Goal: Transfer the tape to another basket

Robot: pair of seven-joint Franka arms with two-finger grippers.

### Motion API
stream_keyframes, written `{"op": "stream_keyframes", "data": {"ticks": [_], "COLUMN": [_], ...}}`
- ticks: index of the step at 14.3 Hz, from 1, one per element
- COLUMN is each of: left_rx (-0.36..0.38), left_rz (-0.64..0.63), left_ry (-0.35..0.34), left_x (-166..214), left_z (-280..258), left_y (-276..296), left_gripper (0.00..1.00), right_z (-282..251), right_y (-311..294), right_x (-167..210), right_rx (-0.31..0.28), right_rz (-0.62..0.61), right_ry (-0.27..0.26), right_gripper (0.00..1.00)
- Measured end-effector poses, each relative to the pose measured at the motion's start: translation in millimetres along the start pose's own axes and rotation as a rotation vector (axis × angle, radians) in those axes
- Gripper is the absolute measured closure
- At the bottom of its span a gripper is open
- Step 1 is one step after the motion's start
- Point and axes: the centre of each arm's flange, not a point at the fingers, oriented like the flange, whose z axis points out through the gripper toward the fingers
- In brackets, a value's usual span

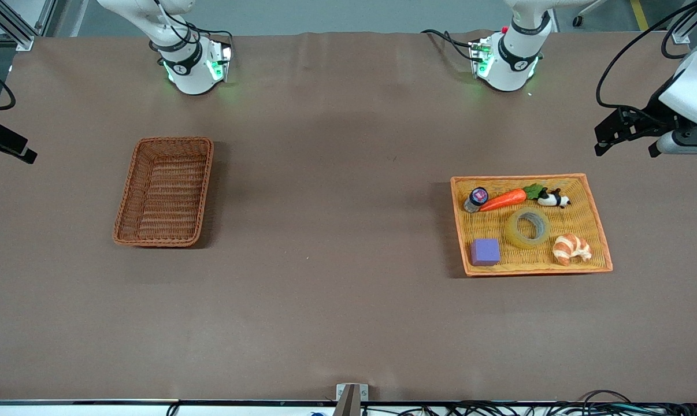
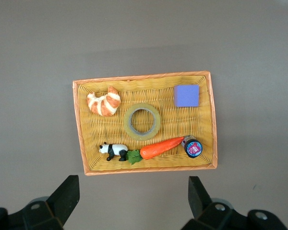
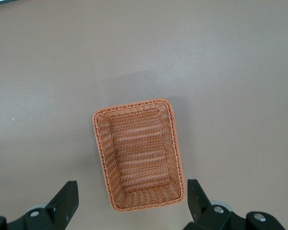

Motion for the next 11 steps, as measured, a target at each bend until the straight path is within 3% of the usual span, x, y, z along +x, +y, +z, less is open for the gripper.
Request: {"op": "stream_keyframes", "data": {"ticks": [4,6,8,11], "left_rx": [0.043,0.045,0.041,0.030], "left_rz": [0.004,-0.048,-0.105,-0.131], "left_ry": [-0.028,0.001,0.026,-0.018], "left_x": [23,37,44,39], "left_z": [26,52,103,193], "left_y": [-8,-15,-31,-47], "left_gripper": [0.00,0.00,0.00,0.00], "right_z": [0,0,0,0], "right_y": [0,0,0,0], "right_x": [0,0,0,0], "right_rx": [0.000,0.000,0.000,0.000], "right_rz": [0.000,0.000,0.001,0.001], "right_ry": [0.000,0.000,0.000,0.000], "right_gripper": [0.00,0.00,0.00,0.00]}}
